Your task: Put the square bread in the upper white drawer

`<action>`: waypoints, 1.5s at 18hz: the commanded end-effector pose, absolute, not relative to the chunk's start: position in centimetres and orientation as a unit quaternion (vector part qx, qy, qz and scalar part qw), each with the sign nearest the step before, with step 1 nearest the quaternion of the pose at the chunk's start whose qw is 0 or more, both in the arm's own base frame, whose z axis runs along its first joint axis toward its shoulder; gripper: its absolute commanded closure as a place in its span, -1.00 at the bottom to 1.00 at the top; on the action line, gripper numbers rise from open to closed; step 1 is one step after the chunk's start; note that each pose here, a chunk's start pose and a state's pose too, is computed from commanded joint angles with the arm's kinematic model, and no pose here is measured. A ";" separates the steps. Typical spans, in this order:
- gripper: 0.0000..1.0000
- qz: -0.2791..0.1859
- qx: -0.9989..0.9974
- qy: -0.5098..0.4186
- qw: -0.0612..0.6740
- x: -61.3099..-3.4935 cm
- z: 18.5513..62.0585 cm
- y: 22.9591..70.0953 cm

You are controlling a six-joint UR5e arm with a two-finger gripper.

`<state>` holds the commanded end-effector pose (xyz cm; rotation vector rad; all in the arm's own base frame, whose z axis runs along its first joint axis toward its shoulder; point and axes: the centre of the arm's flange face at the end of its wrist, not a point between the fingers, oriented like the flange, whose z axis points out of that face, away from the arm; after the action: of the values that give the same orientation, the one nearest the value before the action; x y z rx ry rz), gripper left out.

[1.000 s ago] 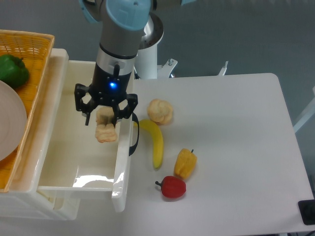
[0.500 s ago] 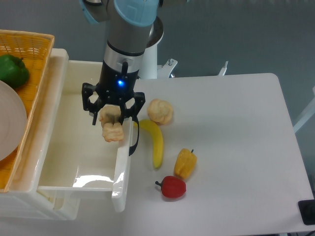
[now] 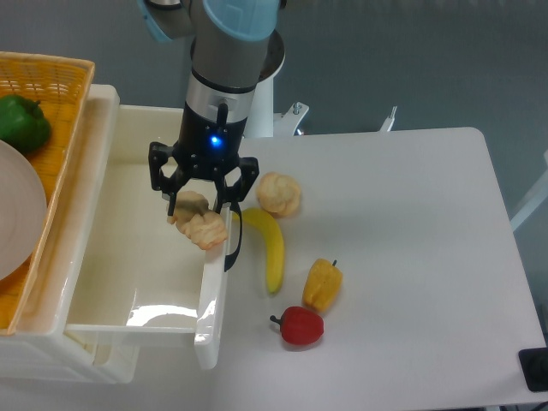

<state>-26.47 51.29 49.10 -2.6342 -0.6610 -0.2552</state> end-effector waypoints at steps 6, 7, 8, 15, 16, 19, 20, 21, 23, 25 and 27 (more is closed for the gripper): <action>-0.33 -0.089 -0.946 -0.227 0.214 -25.2 50.5 51.2; -0.33 -0.090 -0.945 -0.228 0.215 -25.1 50.7 51.1; -0.33 -0.090 -0.946 -0.227 0.215 -25.0 50.7 51.1; -0.79 -0.065 -0.939 -0.257 0.221 -31.4 50.5 47.9; -1.00 -0.051 -0.944 -0.246 0.215 -32.6 50.2 47.1; -1.00 -0.024 -0.943 -0.266 0.201 -35.6 49.9 44.9; -1.00 -0.022 -0.939 -0.277 0.202 -36.8 49.9 43.9; -1.00 -0.019 -0.936 -0.289 0.201 -38.2 49.6 42.9; -1.00 -0.019 -0.936 -0.294 0.194 -40.3 48.4 41.9; -1.00 -0.015 -0.941 -0.278 0.191 -41.5 47.7 41.3; -1.00 -0.010 -0.950 -0.251 0.185 -42.9 46.6 40.8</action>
<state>-42.86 40.81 46.60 -2.6772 -0.7062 -0.0281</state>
